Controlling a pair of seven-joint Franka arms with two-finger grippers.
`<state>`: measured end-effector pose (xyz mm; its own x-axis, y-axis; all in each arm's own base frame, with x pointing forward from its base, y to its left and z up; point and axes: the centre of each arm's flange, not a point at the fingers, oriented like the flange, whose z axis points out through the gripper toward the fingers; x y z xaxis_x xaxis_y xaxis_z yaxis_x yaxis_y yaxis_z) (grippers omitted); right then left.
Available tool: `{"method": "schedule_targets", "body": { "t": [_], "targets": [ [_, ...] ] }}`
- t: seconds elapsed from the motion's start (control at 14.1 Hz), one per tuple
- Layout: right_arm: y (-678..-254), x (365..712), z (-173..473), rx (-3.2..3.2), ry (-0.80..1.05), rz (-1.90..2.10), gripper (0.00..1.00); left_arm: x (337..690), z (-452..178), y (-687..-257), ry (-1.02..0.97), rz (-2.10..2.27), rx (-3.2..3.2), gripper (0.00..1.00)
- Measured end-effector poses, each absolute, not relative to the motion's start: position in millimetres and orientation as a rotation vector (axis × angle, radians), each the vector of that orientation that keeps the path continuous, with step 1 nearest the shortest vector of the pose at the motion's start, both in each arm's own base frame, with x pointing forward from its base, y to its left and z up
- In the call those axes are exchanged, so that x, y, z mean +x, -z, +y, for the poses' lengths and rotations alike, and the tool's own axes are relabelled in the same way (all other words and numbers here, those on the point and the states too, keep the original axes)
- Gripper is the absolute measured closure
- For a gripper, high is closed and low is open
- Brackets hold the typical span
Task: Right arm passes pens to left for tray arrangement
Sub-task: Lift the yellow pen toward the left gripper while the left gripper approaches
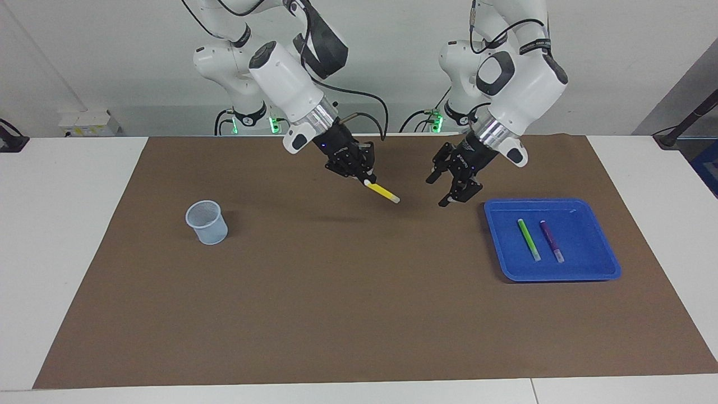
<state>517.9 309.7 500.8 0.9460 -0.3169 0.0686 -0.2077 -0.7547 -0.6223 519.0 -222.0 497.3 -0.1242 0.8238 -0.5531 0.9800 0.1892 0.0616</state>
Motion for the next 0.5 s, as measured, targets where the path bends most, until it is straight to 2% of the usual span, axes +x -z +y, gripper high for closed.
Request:
{"method": "schedule_targets", "body": {
  "t": [0.43, 0.5],
  "targets": [
    [-500.6, 517.8, 309.6, -2.451, 0.223, 0.37, 0.81, 494.5, -275.1, -501.2, 0.46, 1.925, 1.674, 0.2],
    [-500.5, 517.8, 309.6, -2.451, 0.223, 0.37, 0.81, 492.5, -280.1, -501.3, 0.447, 1.913, 1.668, 0.29]
  ]
}}
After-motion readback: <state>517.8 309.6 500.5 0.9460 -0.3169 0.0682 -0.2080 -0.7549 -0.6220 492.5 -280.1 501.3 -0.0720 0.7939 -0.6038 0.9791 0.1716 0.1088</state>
